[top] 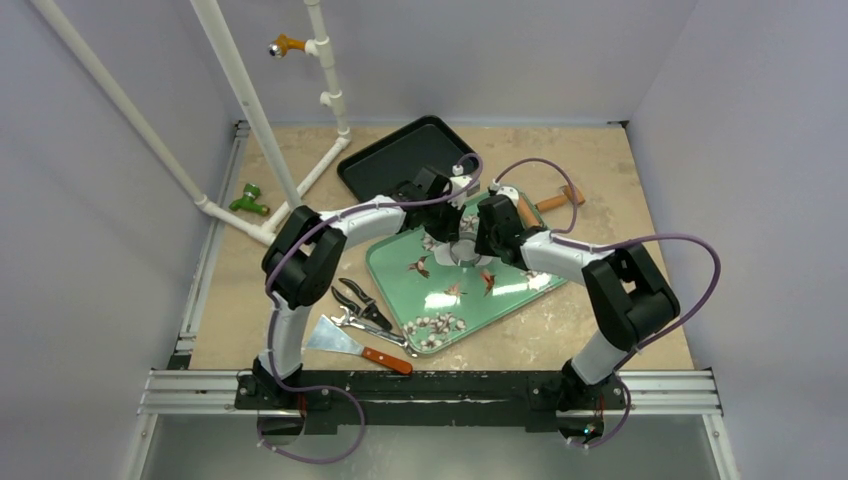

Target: Roll out the dumpling wrappers from the dough

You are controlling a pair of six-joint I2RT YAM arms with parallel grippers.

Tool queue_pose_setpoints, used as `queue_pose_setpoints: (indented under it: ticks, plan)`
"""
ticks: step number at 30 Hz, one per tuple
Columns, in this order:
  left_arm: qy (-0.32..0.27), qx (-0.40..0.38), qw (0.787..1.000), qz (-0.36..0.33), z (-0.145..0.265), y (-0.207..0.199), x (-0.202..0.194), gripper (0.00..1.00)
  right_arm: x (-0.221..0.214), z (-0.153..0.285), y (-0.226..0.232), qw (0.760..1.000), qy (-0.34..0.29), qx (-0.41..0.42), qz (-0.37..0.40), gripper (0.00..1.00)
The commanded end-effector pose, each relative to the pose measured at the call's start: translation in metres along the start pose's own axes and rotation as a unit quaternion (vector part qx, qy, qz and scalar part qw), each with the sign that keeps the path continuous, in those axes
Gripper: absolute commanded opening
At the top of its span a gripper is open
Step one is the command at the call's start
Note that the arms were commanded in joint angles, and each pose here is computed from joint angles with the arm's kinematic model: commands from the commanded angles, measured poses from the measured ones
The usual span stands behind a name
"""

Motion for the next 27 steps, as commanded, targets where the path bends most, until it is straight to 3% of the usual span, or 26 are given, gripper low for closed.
queue_pose_setpoints:
  ticks: [1, 8, 12, 17, 22, 27]
  plan:
    - [0.204, -0.076, 0.974, 0.059, 0.003, -0.044, -0.105, 0.00, 0.029, -0.027, -0.028, 0.995, -0.061, -0.072, -0.037, 0.00]
    - [0.159, -0.067, 0.984, 0.035, 0.019, -0.042, -0.070, 0.00, 0.021, -0.017, -0.033, 0.997, -0.045, -0.062, 0.023, 0.00]
    - [0.117, -0.059, 0.991, 0.023, 0.035, -0.036, -0.029, 0.20, 0.009, -0.011, -0.034, 0.997, -0.034, -0.039, 0.050, 0.00]
    - [0.085, -0.060, 0.994, 0.009, 0.055, -0.033, 0.008, 0.34, 0.007, -0.011, -0.025, 0.997, -0.023, -0.021, 0.077, 0.00]
    - [0.087, -0.056, 0.995, 0.009, 0.068, -0.030, 0.010, 0.41, 0.007, -0.007, -0.022, 0.994, -0.013, -0.054, 0.090, 0.00]
    - [0.079, -0.025, 0.995, 0.059, 0.083, 0.014, -0.005, 0.43, 0.000, -0.001, -0.014, 0.995, -0.002, -0.067, 0.079, 0.00]
Point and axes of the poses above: each gripper's point midway between its finger pads, its own z axis back along the fingers, its own y axis along the line the jaws close on, x = y × z, the point moved 5 cm from there along z, back along the fingers, and after that the axes turned 6 degrees about z, right-handed, at the moved point
